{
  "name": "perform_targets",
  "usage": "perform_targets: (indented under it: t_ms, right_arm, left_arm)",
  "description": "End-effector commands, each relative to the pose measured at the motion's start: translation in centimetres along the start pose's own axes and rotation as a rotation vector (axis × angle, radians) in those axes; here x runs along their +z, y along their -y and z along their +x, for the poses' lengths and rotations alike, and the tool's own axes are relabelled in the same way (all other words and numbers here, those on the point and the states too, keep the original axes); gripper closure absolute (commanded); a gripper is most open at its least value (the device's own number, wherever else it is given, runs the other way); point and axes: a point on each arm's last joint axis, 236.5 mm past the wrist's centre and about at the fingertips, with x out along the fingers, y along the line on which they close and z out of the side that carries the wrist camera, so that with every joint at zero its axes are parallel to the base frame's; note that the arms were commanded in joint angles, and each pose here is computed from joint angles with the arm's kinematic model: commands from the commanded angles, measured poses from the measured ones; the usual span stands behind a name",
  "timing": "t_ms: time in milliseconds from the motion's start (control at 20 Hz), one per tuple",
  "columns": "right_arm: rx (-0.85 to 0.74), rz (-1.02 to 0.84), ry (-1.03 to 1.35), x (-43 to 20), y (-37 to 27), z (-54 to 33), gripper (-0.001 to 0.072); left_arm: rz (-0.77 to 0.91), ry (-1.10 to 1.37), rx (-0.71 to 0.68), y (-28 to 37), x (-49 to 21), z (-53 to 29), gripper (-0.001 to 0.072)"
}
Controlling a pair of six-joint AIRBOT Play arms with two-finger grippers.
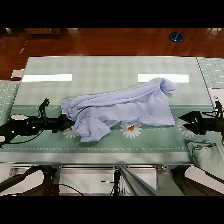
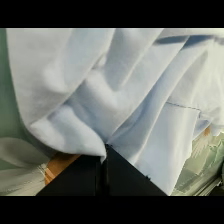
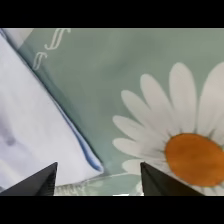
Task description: Fold the shirts.
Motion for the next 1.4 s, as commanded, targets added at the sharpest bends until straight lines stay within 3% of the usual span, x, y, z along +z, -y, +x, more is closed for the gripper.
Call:
perform_targets:
  t_ms: [0,350,450,500,550,600,800,1050,1350]
  right_arm:
    - [-0.002,-0.022,-0.026,-0.8,-0.3,1.4,0.0141]
    - [-0.042,-0.060,-0.182,-4.0,-1.9,6.5,0.0164]
    - [-0.051,-0.098,-0.221,-5.1,-2.4,7.5,0.0339]
    - [-0.053,-0.114,-0.219,-5.0,-2.7,7.7,0.0527]
    - [-0.041,-0.113,-0.215,-4.7,-3.1,7.5,0.0644]
    - [-0.024,-0.120,-0.220,-4.5,-3.8,7.2,0.0683]
    - [0.042,-0.276,-0.120,-0.6,-9.1,2.7,0.0684]
    - [0.092,-0.609,0.295,4.6,-20.9,-10.2,0.0685]
    - [0.179,-0.852,0.751,1.0,-33.4,-27.4,0.0685]
  left_arm:
    - [0.000,0.001,0.001,0.0,0.0,0.0,0.0682]
    - [0.001,-0.003,-0.003,0.1,0.0,0.0,0.0682]
    - [0.001,-0.003,-0.003,0.1,0.0,0.0,0.0682]
    - [0.001,-0.005,-0.005,0.2,-0.1,0.0,0.0682]
    - [0.005,-0.009,-0.011,0.4,-0.1,-0.1,0.0683]
    - [0.016,-0.013,-0.022,0.8,0.1,-0.3,0.0683]
    - [0.176,0.066,-0.098,6.4,4.1,-4.3,0.0684]
    - [0.433,0.432,-0.195,18.7,10.9,-17.6,0.0684]
    - [0.865,0.850,-0.245,35.4,6.0,-34.7,0.0684]
